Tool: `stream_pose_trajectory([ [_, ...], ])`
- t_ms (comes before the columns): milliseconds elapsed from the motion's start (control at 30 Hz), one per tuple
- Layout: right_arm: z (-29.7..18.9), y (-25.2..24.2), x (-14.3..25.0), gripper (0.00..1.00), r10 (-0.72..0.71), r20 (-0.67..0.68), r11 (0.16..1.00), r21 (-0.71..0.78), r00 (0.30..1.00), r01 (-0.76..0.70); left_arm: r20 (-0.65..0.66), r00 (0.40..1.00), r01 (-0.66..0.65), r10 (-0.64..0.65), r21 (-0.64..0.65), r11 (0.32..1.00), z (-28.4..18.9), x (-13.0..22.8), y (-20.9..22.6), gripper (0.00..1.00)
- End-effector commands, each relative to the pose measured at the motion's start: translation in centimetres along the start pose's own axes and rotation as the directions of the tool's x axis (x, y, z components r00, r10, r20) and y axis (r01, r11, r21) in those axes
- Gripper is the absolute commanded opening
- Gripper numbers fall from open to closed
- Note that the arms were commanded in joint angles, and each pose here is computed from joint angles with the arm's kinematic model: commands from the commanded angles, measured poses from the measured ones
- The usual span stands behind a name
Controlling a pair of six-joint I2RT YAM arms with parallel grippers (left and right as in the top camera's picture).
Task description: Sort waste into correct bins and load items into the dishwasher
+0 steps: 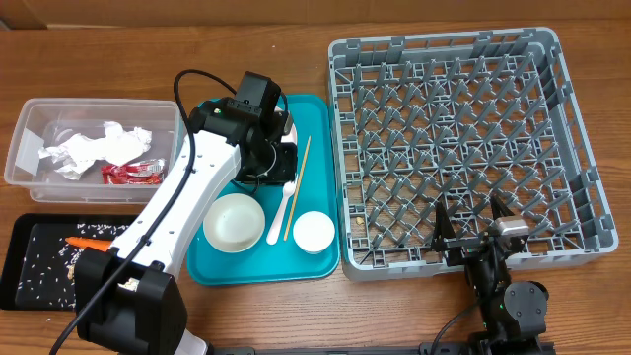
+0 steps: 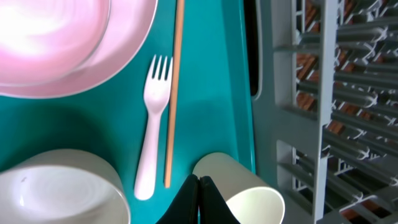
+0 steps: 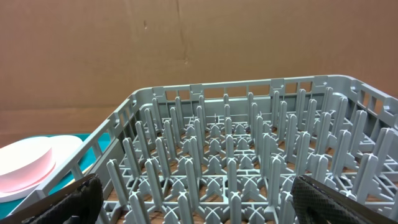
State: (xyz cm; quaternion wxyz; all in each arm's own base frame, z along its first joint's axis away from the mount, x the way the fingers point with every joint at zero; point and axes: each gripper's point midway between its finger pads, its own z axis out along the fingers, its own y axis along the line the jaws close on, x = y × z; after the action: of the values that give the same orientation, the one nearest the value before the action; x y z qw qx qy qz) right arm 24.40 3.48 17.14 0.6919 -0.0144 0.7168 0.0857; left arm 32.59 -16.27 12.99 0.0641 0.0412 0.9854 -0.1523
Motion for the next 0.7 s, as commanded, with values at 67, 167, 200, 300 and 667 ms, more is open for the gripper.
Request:
stream_pose_trajectory([
  [67, 0.0, -0.1, 0.2, 1.00, 0.000, 0.005, 1.000, 0.006, 1.000, 0.000, 0.067, 0.998, -0.017, 0.015, 0.029, 0.999, -0.7, -1.4, -0.9, 0.04],
  [167, 0.0, -0.1, 0.2, 1.00, 0.000, 0.005, 1.000, 0.006, 1.000, 0.000, 0.074, 0.997, -0.003, 0.001, 0.031, 1.000, -0.7, -1.6, -0.9, 0.04],
  [200, 0.0, -0.1, 0.2, 1.00, 0.000, 0.005, 1.000, 0.006, 1.000, 0.000, 0.075, 0.997, 0.002, -0.004, 0.032, 0.999, -0.7, -1.6, -0.9, 0.04],
  [300, 0.0, -0.1, 0.2, 1.00, 0.000, 0.005, 1.000, 0.005, 1.000, 0.000, 0.093, 0.996, -0.002, -0.001, 0.035, 0.999, -0.4, -2.0, -0.9, 0.04],
  [667, -0.6, 2.1, -0.8, 1.00, 0.070, -0.033, 0.991, -0.112, 0.997, -0.074, 0.098, 0.995, 0.015, -0.019, 0.037, 0.999, 1.5, -1.7, -0.3, 0.04],
])
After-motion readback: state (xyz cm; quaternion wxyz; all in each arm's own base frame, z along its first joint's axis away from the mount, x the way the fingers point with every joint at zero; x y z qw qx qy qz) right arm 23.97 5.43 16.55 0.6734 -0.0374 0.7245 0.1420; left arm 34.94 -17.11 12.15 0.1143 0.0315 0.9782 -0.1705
